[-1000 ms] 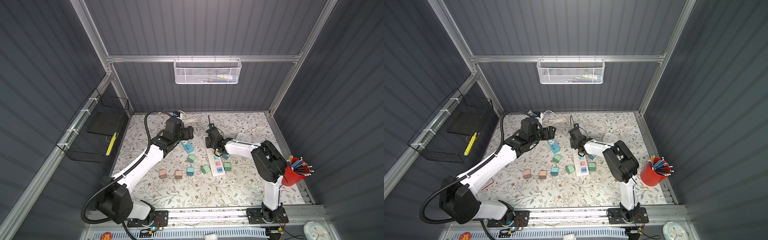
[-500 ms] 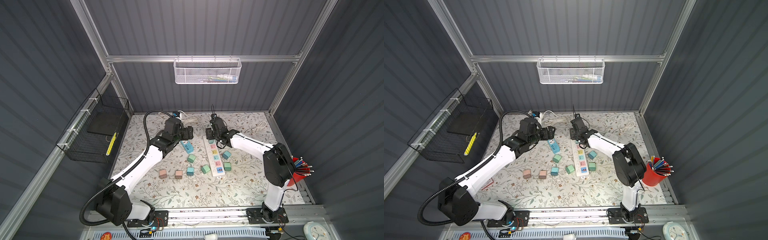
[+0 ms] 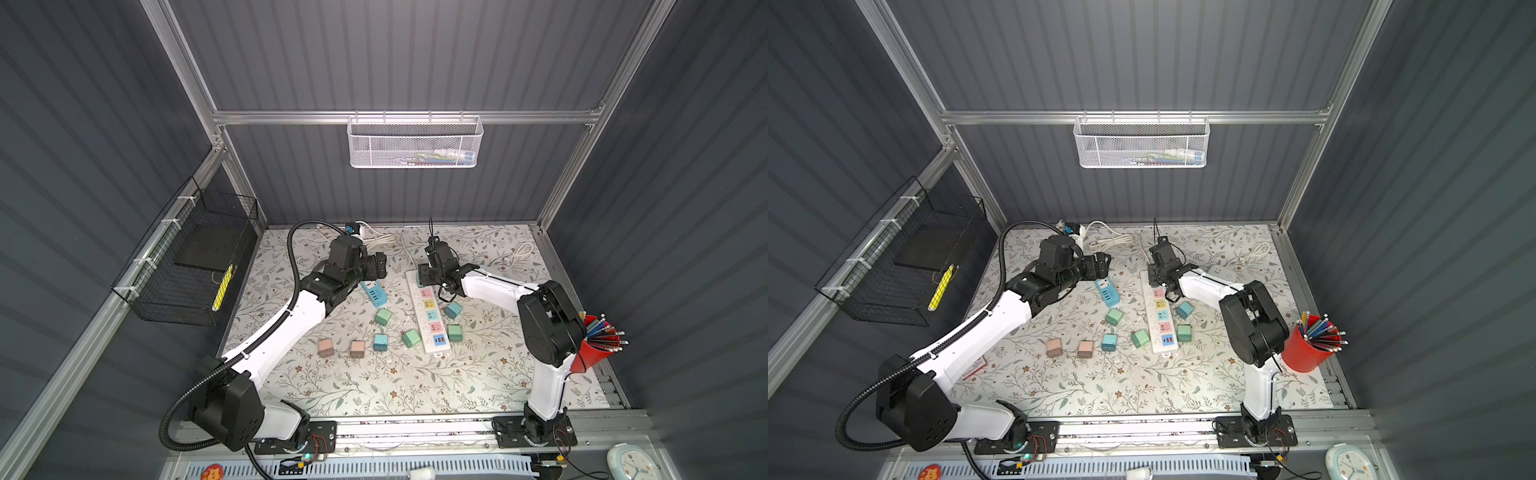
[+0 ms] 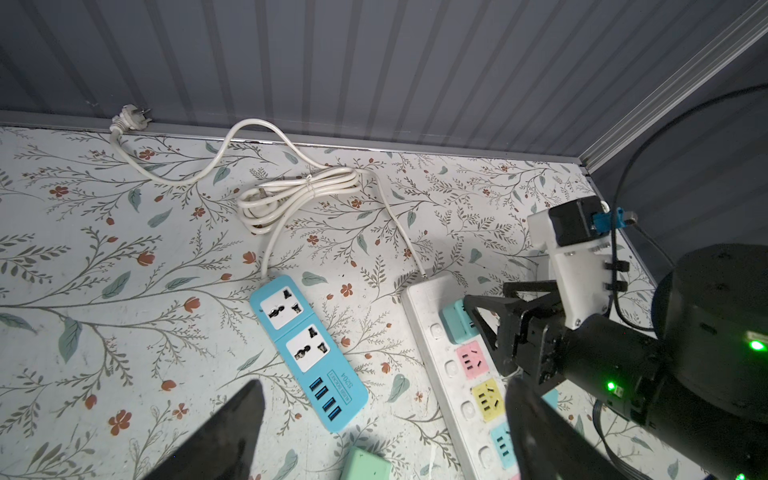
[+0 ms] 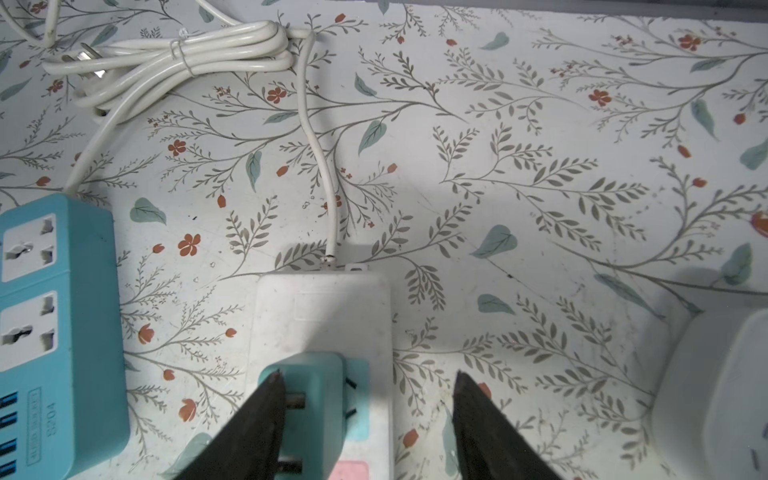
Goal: Insert the plug
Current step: 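Press the teal adapter into the farthest socket and open the right gripper, then grasp a mint cube adapter with the left gripper while right gripper lifts away, then bring the mint adapter toward the right gripper and close the right gripper on it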
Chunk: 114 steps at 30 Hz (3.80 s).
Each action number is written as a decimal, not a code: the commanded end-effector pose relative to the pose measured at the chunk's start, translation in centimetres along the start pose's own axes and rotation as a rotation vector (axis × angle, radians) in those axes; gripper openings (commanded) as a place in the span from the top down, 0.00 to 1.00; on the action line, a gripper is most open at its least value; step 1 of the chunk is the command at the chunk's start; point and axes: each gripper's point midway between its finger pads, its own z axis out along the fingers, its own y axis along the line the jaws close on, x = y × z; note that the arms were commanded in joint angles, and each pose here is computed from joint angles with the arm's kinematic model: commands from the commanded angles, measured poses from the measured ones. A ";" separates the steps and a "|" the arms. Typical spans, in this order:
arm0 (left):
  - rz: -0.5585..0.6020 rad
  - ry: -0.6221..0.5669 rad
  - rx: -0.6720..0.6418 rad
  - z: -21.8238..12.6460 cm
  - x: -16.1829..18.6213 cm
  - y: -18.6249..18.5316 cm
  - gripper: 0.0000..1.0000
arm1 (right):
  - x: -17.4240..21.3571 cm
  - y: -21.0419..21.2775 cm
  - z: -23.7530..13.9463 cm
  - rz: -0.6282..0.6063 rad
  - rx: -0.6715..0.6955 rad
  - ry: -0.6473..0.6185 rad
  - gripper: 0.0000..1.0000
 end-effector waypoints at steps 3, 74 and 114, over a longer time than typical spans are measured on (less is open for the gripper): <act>0.017 0.000 -0.015 0.5 0.2 0.5 0.09 | 1.8 -1.1 -1.2 -0.024 0.030 0.072 0.34; 0.571 0.084 0.379 0.8 9.0 -13.8 0.74 | 1.9 0.9 -19.8 0.231 -0.566 0.012 0.47; 0.669 0.076 0.432 -0.1 9.5 -14.8 0.77 | 2.7 9.4 -18.0 0.184 -0.898 0.177 0.69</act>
